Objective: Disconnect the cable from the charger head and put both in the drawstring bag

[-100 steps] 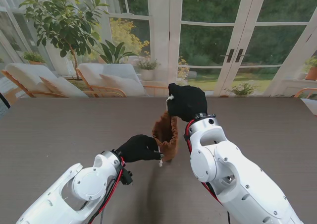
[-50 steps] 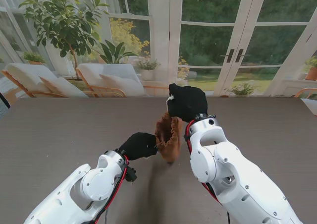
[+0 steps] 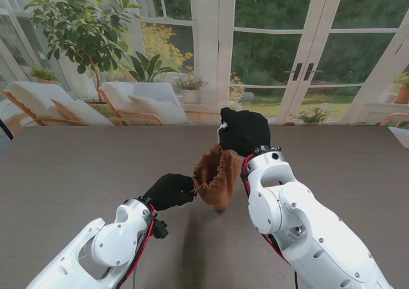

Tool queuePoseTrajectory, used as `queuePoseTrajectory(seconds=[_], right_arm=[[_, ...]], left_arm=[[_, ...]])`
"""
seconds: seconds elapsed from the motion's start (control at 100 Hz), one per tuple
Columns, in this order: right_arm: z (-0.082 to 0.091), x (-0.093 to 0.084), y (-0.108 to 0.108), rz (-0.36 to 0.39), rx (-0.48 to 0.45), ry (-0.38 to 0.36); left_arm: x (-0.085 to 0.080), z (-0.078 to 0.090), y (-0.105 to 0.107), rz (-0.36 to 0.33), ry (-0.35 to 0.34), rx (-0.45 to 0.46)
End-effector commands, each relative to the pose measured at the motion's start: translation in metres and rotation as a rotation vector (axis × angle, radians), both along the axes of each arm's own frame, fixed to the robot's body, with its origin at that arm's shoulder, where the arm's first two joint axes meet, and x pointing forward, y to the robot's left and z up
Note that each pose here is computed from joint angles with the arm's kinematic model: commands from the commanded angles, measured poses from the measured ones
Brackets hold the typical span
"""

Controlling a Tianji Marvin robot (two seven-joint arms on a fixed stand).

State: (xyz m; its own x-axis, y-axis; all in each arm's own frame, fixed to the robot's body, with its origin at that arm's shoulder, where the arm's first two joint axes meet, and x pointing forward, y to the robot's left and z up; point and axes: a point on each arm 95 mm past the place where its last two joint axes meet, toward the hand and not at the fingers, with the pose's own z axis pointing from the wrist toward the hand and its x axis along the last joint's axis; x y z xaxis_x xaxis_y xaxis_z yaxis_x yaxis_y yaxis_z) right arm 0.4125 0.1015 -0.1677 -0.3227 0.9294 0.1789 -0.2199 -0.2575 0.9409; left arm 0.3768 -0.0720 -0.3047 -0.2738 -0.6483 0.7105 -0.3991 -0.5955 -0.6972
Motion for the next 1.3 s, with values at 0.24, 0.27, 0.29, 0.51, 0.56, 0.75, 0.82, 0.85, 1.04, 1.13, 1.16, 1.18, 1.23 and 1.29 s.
queuePoseTrajectory(seconds=[0.24,0.27,0.29,0.51,0.56,0.75,0.82,0.85,1.04,1.13,1.16,1.18,1.23,1.29], right_arm=[[-0.001,0.004,-0.003,-0.012,-0.01,0.014],[-0.001,0.004,-0.004,-0.013,-0.011,0.014],[-0.001,0.004,-0.004,-0.013,-0.01,0.015],[-0.004,0.004,-0.003,-0.015,-0.008,0.02],[-0.005,0.004,-0.003,-0.015,-0.008,0.021],[-0.006,0.005,-0.004,-0.018,-0.009,0.025],[-0.006,0.006,-0.005,-0.02,-0.009,0.026],[-0.006,0.006,-0.005,-0.021,-0.009,0.027],[-0.008,0.007,-0.006,-0.022,-0.006,0.03],[-0.009,0.007,-0.006,-0.021,-0.004,0.031],[-0.009,0.007,-0.006,-0.02,-0.004,0.032],[-0.009,0.007,-0.006,-0.02,-0.004,0.032],[-0.009,0.007,-0.006,-0.02,-0.003,0.033],[-0.01,0.008,-0.006,-0.02,-0.003,0.034]], left_arm=[[-0.017,0.003,0.014,0.001,0.05,-0.04],[-0.018,0.003,0.015,0.004,0.051,-0.047],[-0.019,0.003,0.016,0.007,0.051,-0.052],[-0.021,0.002,0.018,0.037,0.043,-0.094],[-0.022,0.002,0.019,0.041,0.039,-0.095],[-0.024,0.004,0.022,0.065,0.026,-0.121],[-0.024,0.004,0.023,0.076,0.026,-0.145],[-0.025,0.005,0.024,0.082,0.023,-0.151],[-0.026,0.006,0.027,0.103,0.016,-0.161],[-0.026,0.006,0.026,0.105,0.018,-0.164],[-0.026,0.006,0.025,0.105,0.018,-0.165],[-0.026,0.006,0.025,0.105,0.018,-0.165],[-0.026,0.006,0.025,0.106,0.018,-0.165],[-0.026,0.007,0.025,0.103,0.02,-0.165]])
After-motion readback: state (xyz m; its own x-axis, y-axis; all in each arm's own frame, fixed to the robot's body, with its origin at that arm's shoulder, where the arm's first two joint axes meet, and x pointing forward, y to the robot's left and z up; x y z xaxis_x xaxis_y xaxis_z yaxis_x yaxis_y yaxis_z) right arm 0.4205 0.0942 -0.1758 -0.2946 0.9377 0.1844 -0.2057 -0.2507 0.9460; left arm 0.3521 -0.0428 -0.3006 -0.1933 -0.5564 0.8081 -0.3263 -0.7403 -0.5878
